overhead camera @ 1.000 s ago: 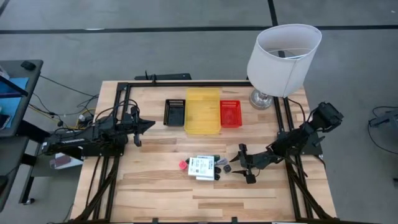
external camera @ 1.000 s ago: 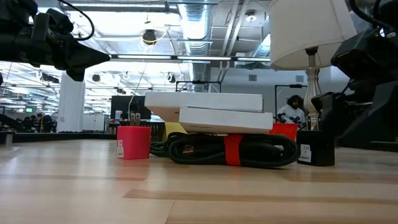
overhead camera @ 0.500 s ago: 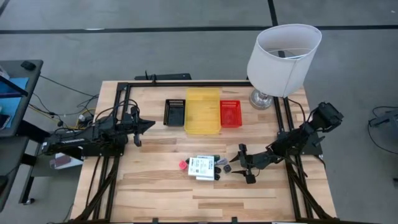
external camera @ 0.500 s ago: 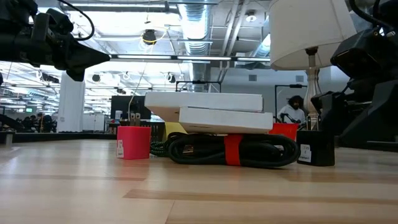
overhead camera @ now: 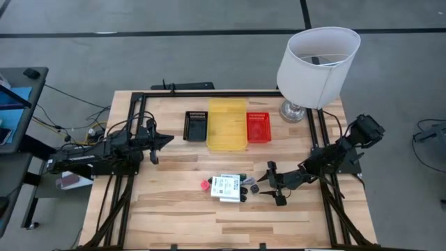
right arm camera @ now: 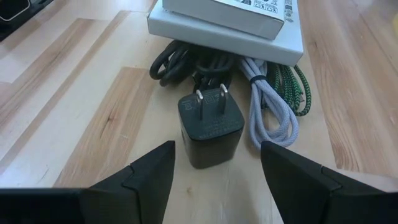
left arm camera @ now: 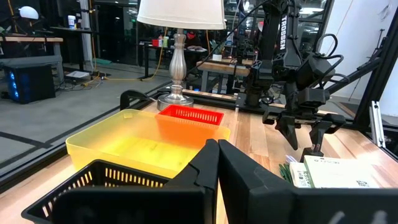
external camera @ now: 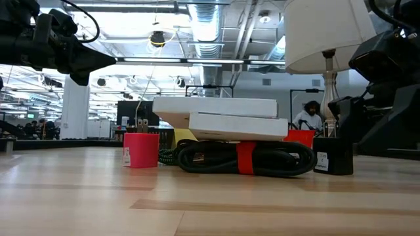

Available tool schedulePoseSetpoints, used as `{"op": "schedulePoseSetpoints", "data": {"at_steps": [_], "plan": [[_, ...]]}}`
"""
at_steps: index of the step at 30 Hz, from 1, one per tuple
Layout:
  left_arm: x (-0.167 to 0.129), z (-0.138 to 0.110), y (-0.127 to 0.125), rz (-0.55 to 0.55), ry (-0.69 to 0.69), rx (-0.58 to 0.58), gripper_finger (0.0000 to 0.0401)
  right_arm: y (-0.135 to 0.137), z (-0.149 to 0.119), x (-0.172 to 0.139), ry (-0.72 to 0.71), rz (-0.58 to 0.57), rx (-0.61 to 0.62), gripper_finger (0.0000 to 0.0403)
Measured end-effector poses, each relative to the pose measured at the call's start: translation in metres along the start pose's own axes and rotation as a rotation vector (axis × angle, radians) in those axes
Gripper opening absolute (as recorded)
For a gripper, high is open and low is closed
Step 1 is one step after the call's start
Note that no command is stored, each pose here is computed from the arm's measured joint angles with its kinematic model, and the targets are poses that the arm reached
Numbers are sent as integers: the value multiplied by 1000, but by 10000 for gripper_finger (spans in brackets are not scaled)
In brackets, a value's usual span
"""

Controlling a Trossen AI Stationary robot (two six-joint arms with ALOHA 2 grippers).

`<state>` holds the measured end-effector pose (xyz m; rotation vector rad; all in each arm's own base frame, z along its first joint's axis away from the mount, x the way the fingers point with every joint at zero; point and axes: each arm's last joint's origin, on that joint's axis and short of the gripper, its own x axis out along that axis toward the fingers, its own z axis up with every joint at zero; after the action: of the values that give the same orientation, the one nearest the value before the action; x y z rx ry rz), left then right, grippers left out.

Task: Pick and place items into bin
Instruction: Put the black charger adapter into the red bin

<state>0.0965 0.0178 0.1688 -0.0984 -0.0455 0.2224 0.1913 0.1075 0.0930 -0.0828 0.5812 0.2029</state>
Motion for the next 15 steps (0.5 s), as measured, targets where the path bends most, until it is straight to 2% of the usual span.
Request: {"op": "schedulePoseSetpoints", "data": {"at_steps": [15], "plan": [[0,0,0,0,0,0,0,0,0,0,-1,-2,-42,230]]}}
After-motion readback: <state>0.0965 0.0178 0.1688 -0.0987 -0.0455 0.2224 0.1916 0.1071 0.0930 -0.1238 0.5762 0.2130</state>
